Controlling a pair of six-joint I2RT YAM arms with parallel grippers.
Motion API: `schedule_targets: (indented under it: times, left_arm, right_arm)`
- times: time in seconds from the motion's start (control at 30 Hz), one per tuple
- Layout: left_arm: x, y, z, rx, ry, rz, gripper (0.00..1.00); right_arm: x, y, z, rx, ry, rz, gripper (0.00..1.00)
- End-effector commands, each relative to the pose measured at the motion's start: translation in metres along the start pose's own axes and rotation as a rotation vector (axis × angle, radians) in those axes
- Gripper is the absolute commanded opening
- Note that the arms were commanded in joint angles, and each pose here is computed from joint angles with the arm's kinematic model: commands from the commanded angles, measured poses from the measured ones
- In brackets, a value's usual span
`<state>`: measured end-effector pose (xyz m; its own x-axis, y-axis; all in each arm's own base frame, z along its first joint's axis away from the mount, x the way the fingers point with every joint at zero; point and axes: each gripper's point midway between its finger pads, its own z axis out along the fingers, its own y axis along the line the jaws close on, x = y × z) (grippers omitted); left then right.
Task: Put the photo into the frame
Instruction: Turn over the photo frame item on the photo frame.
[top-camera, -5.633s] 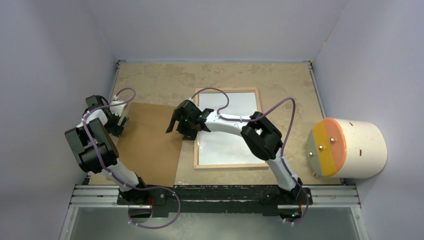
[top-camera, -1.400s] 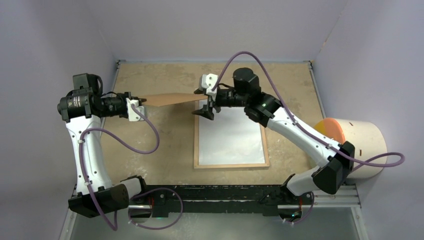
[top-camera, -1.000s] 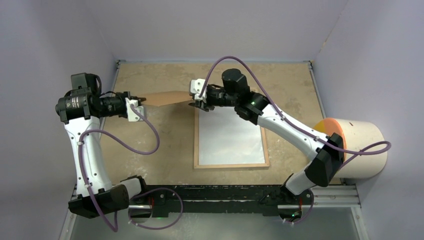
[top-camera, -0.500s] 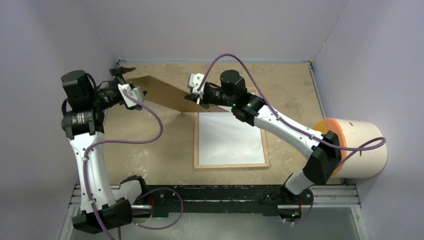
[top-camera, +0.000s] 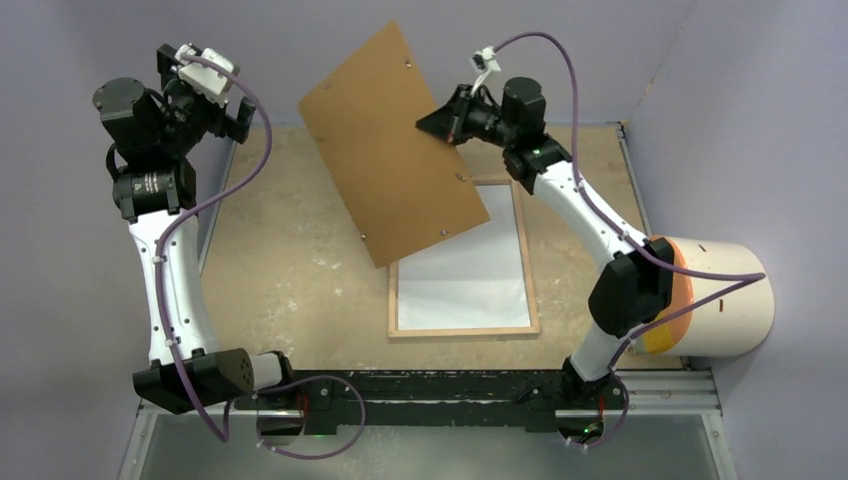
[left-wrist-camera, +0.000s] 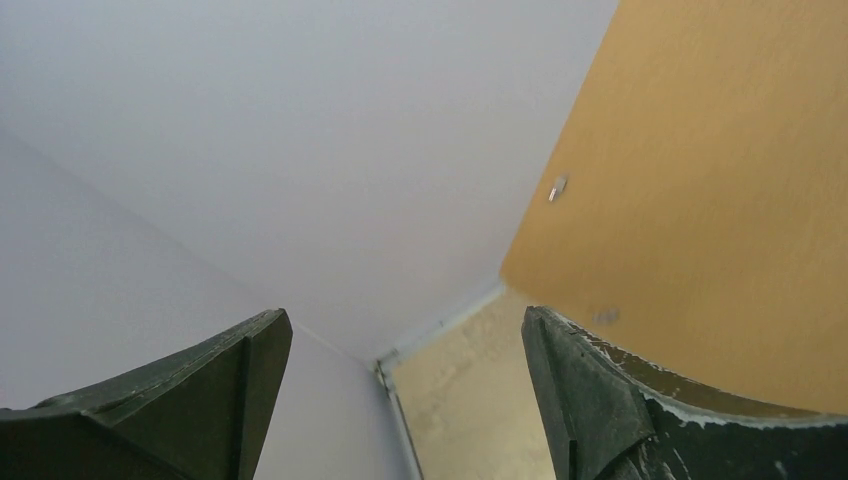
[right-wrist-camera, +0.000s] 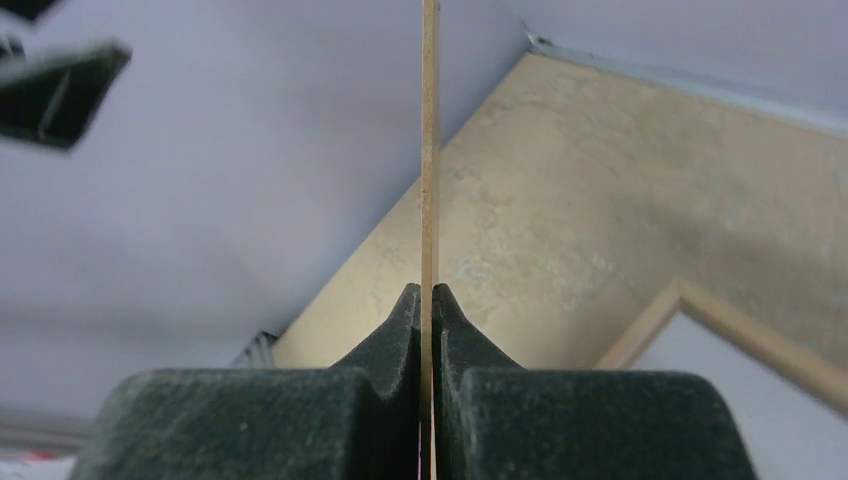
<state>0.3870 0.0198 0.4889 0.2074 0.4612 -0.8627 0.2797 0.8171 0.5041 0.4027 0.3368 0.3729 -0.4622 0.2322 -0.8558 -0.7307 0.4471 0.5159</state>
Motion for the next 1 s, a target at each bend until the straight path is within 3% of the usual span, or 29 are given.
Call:
schedule_targets:
  times: [0.0, 0.17, 0.47, 0.73, 0.97]
  left_arm:
    - [0.053, -0.011, -0.003, -0.007, 0.169, -0.087, 0.91]
    - [0.109, -0.054, -0.004, 0.161, 0.306, -0.163, 0.91]
    - [0.206, -0.147, -0.031, 0.461, 0.534, -0.327, 0.94]
    - [0.234, -0.173, -0.043, 0.537, 0.582, -0.341, 0.93]
    - [0.249, -0.185, -0.05, 0.552, 0.612, -0.358, 0.93]
  right_arm:
    - [-0.025, -0.006, -0.029, -0.032, -0.012, 0.377, 0.0]
    - [-0.005, -0.048, -0.082, 0.066, -0.024, 0.51, 0.0]
    - [0.035, -0.103, -0.186, 0.204, -0.044, 0.584, 0.0]
    - [0.078, -0.127, -0.198, 0.257, -0.01, 0.605, 0.0]
    - [0.1, -0.143, -0.199, 0.293, -0.061, 0.651, 0.0]
